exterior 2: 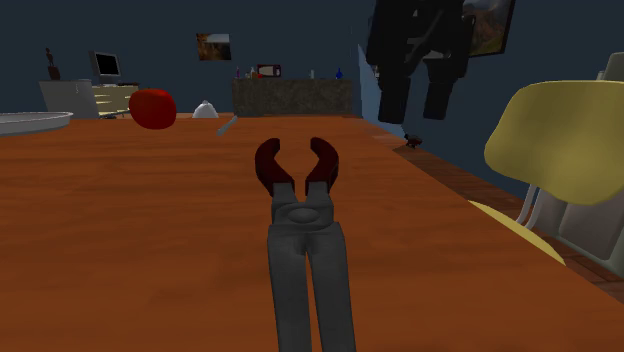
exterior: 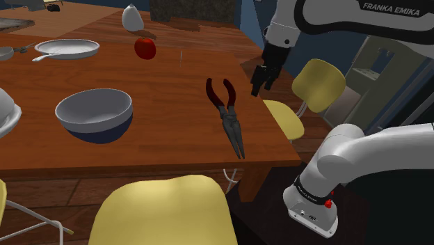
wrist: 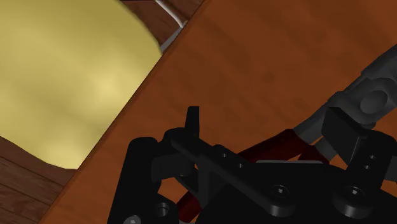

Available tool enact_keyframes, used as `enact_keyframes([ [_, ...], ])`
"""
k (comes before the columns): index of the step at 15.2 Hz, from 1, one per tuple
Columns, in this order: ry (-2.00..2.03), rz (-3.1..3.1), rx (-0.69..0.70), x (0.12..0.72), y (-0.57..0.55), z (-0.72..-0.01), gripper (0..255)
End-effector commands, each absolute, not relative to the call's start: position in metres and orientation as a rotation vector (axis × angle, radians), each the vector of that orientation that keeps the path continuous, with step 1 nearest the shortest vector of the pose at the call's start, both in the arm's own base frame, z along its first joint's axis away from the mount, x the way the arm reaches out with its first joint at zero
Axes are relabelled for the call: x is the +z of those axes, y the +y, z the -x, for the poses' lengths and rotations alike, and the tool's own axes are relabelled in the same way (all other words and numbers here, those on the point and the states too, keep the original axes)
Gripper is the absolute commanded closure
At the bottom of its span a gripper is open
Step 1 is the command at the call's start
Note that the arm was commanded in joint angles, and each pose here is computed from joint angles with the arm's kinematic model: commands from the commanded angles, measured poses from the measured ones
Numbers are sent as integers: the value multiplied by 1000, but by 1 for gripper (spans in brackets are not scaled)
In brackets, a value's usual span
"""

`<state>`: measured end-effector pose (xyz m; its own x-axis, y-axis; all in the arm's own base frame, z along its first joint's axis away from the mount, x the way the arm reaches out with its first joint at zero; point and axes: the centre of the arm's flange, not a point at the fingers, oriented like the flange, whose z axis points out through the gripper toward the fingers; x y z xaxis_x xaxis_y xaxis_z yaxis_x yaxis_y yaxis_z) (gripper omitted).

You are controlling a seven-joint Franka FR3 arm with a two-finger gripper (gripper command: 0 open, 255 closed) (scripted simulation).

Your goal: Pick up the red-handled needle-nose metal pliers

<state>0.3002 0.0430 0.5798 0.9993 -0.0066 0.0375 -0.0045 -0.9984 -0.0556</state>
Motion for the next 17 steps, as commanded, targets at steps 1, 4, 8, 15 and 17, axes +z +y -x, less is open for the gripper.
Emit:
enact_keyframes([
  [1, 9, 3085, -58, 580, 43, -300, 0],
  [4, 266, 3086, -48, 572, 84, -307, 0],
  [8, 609, 3054, -34, 561, 135, -326, 0],
  [15, 828, 3013, -25, 533, 165, -343, 0],
  [17, 828, 3013, -25, 522, 165, -343, 0],
])
